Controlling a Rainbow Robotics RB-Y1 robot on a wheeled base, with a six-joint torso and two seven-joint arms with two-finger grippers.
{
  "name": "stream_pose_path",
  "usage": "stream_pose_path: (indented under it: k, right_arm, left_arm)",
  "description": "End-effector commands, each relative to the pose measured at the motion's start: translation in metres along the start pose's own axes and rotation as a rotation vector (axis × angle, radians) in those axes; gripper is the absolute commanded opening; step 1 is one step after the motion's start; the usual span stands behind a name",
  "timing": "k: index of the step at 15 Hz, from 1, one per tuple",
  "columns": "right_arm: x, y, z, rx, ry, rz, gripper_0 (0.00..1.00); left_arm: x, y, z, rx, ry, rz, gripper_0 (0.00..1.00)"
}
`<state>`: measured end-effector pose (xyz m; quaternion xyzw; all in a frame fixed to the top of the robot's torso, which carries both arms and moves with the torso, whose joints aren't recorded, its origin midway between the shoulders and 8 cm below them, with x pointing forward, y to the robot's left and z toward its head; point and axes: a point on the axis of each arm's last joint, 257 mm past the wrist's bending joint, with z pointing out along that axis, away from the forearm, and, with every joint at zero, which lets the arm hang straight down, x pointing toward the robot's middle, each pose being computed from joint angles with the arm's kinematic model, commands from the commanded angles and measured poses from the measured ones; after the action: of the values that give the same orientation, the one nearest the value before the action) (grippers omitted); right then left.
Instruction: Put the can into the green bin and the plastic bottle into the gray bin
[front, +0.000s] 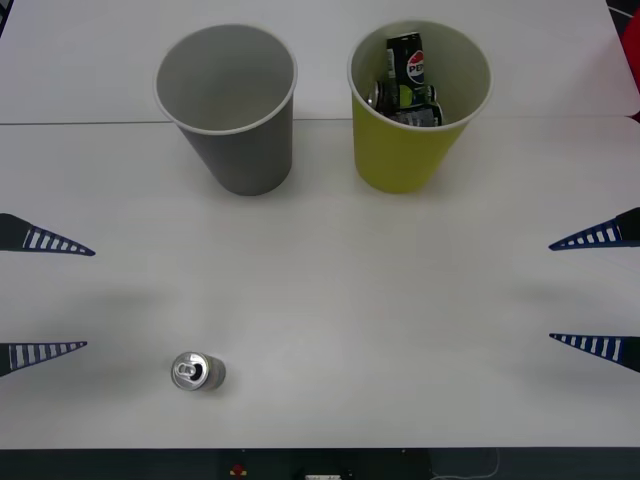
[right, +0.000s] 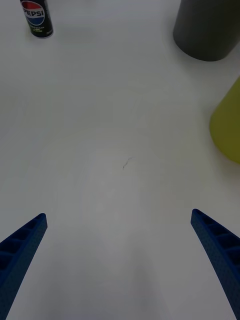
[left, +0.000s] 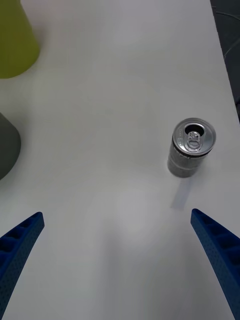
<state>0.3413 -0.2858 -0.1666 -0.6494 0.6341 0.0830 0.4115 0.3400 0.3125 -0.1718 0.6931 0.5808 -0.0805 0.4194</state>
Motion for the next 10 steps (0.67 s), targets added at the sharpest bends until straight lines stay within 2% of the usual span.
stream_pose_path:
  k: [1, 5, 9, 10]
  right_arm:
    - [0.0, 0.0, 0.0, 0.0, 0.0, 0.0, 1.0]
    - [0.0, 0.0, 0.0, 0.0, 0.0, 0.0, 1.0]
    - [0.0, 0.0, 0.0, 0.0, 0.0, 0.0, 1.0]
    - [0.0, 0.0, 0.0, 0.0, 0.0, 0.0, 1.0]
  left_arm:
    - [0.01, -0.009, 0.009, 0.027, -0.073, -0.001, 1.0]
    - [0.023, -0.018, 0.021, 0.033, -0.147, -0.009, 1.0]
    - [0.039, -0.022, 0.023, 0.042, -0.173, 0.02, 1.0]
    - [0.044, -0.026, 0.024, 0.061, -0.181, 0.01, 1.0]
